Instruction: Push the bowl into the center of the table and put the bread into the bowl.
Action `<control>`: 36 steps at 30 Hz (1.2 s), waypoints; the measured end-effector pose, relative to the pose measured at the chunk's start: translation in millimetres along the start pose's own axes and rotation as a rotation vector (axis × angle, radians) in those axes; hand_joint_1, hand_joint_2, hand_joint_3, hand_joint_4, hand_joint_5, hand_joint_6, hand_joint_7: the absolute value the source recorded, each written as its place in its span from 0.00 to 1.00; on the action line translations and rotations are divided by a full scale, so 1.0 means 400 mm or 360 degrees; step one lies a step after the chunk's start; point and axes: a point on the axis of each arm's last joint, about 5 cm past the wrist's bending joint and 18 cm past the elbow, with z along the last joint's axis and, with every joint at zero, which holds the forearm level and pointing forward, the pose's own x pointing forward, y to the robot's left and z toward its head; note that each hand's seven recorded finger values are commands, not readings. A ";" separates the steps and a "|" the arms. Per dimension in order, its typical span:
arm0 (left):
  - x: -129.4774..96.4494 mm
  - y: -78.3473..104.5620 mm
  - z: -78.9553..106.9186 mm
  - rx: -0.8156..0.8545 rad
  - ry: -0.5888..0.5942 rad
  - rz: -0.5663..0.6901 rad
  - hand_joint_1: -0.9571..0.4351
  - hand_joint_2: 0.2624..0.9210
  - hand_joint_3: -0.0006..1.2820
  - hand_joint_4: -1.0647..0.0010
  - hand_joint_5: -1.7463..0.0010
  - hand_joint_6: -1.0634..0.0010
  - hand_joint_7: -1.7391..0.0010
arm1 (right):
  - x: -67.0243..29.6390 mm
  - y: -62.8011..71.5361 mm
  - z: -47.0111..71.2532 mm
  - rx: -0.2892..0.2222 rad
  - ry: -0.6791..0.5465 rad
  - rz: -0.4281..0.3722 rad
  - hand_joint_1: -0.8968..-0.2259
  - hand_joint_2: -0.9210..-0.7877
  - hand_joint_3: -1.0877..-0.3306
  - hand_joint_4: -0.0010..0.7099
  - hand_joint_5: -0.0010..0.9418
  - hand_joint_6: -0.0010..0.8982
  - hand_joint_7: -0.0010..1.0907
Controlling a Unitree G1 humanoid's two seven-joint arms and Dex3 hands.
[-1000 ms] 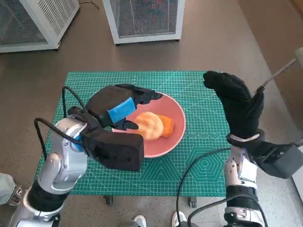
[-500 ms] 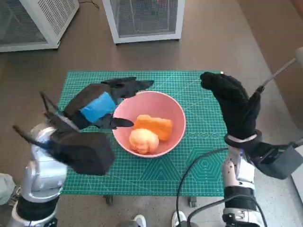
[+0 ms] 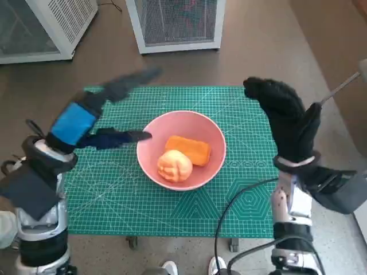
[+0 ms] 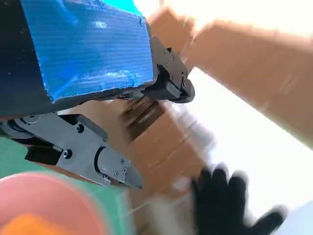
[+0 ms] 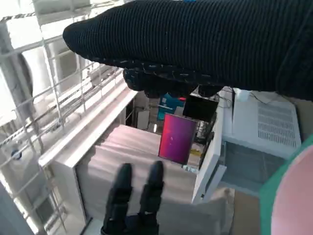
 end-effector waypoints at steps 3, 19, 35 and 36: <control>-0.007 -0.001 -0.013 -0.0113 -0.0028 0.0154 0.41 1.00 0.15 0.62 0.99 0.54 0.96 | 0.022 -0.005 0.014 -0.0028 -0.0049 0.0023 0.48 0.00 0.60 0.37 0.01 0.39 0.01; -0.010 -0.027 -0.050 -0.0326 -0.0035 0.0384 0.29 1.00 0.24 0.63 1.00 0.59 0.95 | 0.074 -0.003 0.037 -0.0054 -0.0155 0.0071 0.42 0.00 0.66 0.37 0.00 0.38 0.01; 0.013 -0.022 -0.065 -0.0261 -0.0145 0.0287 0.24 1.00 0.24 0.63 1.00 0.59 0.94 | 0.098 0.001 0.034 -0.0057 -0.0130 0.0083 0.47 0.00 0.67 0.37 0.00 0.38 0.01; 0.014 -0.022 -0.067 -0.0260 -0.0150 0.0286 0.24 1.00 0.24 0.63 1.00 0.59 0.94 | 0.100 0.002 0.035 -0.0062 -0.0127 0.0085 0.47 0.00 0.67 0.37 0.00 0.38 0.01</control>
